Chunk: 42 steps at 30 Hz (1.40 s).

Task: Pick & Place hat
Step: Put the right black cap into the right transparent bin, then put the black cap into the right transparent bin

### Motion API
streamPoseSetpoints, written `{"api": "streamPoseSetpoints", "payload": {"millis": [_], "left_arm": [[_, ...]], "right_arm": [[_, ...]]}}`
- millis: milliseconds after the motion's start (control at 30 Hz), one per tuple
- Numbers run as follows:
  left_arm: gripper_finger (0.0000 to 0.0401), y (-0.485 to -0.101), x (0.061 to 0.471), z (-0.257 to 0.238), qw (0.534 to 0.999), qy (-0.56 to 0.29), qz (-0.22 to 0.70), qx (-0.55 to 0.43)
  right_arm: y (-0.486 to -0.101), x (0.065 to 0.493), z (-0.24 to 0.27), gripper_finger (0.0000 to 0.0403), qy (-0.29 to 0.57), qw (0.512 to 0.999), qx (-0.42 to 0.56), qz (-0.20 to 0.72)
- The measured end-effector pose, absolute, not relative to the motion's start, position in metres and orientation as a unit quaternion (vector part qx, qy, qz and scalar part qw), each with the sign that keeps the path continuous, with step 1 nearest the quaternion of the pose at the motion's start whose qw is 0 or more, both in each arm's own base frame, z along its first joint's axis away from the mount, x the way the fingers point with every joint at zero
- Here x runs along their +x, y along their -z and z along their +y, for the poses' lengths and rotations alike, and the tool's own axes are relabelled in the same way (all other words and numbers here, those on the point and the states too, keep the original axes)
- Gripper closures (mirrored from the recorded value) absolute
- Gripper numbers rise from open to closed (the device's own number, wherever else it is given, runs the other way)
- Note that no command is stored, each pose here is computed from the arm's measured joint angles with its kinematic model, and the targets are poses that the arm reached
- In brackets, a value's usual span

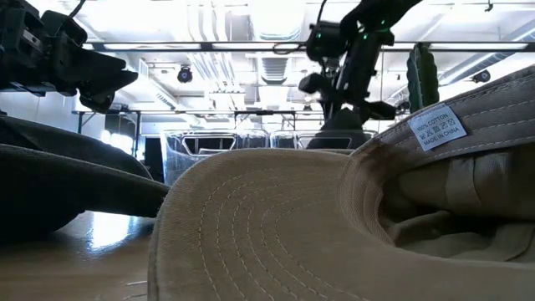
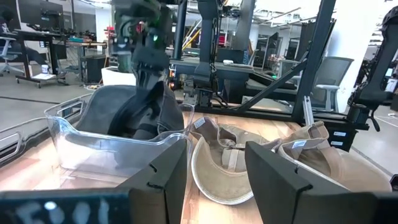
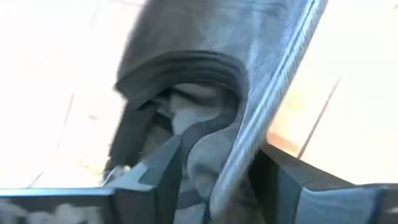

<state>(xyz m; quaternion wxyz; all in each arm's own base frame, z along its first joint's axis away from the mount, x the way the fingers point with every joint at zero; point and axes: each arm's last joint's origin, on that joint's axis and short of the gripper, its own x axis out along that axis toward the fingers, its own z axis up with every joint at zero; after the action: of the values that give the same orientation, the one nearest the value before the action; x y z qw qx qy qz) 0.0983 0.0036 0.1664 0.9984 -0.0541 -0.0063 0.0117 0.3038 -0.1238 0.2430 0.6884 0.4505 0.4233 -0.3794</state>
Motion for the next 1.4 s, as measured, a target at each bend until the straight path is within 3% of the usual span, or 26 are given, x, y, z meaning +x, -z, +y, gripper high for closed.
{"api": "streamPoseSetpoints", "payload": {"millis": [167, 367, 467, 700, 833, 1067, 1233, 1400], "left_arm": [[0.0245, -0.166, 0.098, 0.004, 0.998, -0.012, -0.006, -0.054], [0.0245, -0.167, 0.098, 0.004, 0.999, -0.012, -0.008, -0.051], [0.0245, -0.171, 0.098, 0.004, 0.998, -0.01, -0.03, -0.059], [0.0245, -0.195, 0.094, 0.005, 0.931, 0.011, -0.16, -0.328], [0.0245, -0.204, 0.09, 0.006, 0.892, 0.038, -0.207, -0.401], [0.0245, -0.213, 0.086, 0.006, 0.86, 0.068, -0.25, -0.44], [0.0245, -0.206, 0.091, 0.004, 0.846, 0.092, -0.195, -0.487], [0.0245, -0.184, 0.1, 0.001, 0.827, 0.079, -0.057, -0.554]], "right_arm": [[-0.269, 0.298, -0.109, 0.02, 0.317, 0.715, 0.461, 0.419], [-0.274, 0.289, -0.095, 0.0195, 0.307, 0.706, 0.449, 0.454], [-0.28, 0.287, -0.075, 0.0195, 0.28, 0.732, 0.399, 0.475], [-0.283, 0.301, -0.024, 0.0195, 0.159, 0.808, 0.27, 0.499], [-0.278, 0.309, -0.012, 0.0196, 0.147, 0.794, 0.313, 0.499], [-0.274, 0.313, -0.003, 0.0207, 0.126, 0.768, 0.371, 0.506], [-0.271, 0.327, 0.006, 0.0217, 0.091, 0.732, 0.465, 0.49], [-0.257, 0.35, 0.022, 0.022, 0.048, 0.693, 0.534, 0.483]]}}
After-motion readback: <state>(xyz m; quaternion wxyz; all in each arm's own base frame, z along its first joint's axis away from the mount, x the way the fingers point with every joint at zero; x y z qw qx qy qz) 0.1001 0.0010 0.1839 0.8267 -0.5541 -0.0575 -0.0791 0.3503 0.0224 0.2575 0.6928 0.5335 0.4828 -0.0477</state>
